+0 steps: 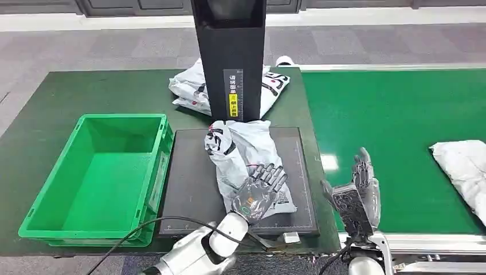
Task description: Moved the parcel from conveyor to table for the left to box.
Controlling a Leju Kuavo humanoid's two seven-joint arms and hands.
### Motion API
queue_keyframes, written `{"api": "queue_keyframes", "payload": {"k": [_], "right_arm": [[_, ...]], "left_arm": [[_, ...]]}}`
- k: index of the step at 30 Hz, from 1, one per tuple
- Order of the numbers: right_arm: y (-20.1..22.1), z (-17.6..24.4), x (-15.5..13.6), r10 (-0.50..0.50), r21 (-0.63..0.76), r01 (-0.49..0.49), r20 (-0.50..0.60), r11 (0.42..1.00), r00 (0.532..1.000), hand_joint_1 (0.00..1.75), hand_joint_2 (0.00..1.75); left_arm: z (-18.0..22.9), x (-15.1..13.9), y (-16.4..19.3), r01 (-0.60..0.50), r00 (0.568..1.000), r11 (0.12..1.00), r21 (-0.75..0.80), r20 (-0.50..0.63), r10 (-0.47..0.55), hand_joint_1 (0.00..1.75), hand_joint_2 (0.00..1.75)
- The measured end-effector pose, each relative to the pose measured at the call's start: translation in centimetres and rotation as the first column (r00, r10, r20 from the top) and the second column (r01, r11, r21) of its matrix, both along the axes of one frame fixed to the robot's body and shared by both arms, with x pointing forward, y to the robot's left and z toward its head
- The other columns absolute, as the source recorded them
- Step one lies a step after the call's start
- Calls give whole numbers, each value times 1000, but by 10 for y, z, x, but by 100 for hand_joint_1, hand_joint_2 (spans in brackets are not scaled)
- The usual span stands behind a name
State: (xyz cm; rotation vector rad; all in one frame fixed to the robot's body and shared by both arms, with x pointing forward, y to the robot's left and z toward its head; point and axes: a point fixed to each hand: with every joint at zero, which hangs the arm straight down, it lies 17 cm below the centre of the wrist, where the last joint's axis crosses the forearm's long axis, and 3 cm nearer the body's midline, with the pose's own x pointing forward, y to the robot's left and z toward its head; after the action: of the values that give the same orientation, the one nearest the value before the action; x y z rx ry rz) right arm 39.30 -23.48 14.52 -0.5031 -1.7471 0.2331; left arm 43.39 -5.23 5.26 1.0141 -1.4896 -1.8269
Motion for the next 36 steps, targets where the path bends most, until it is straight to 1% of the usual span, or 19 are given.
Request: {"api": "queue_keyframes", "payload": {"k": [2, 5, 6, 7, 11, 15, 21, 28, 36], "right_arm": [[4, 1, 6, 18, -1, -18, -2, 1000, 1000, 0, 175], [8, 2, 13, 37, -3, -37, -1, 999, 999, 0, 175], [10, 2, 15, 44, -3, -44, -5, 999, 999, 0, 175], [11, 2, 16, 49, -5, -49, -6, 999, 999, 0, 175], [18, 3, 23, 74, -8, -74, -7, 997, 997, 0, 175], [19, 9, 26, 73, -7, -73, 7, 997, 997, 0, 175], [19, 9, 26, 73, -7, -73, 7, 997, 997, 0, 175], [19, 9, 26, 73, -7, -73, 6, 997, 997, 0, 175], [19, 9, 26, 73, -7, -73, 6, 997, 997, 0, 175]], "left_arm": [[-19, 5, 10, -4, 998, 996, 91, -59, 9, 0, 175], [-28, 19, 25, -2, 996, 985, 173, -91, 18, 2, 175], [-32, 23, 31, -2, 995, 981, 195, -102, 23, 112, 175], [-34, 26, 36, -2, 993, 977, 212, -114, 26, 175, 175], [-51, 35, 62, -3, 979, 962, 273, -195, 58, 175, 175], [-45, 49, 75, -25, 977, 952, 305, -194, 88, 175, 175], [-52, 53, 92, -50, 972, 945, 324, -201, 120, 175, 175], [-57, 55, 101, -60, 970, 939, 339, -204, 136, 175, 175], [-54, 57, 102, -63, 970, 938, 341, -199, 138, 175, 175]]}}
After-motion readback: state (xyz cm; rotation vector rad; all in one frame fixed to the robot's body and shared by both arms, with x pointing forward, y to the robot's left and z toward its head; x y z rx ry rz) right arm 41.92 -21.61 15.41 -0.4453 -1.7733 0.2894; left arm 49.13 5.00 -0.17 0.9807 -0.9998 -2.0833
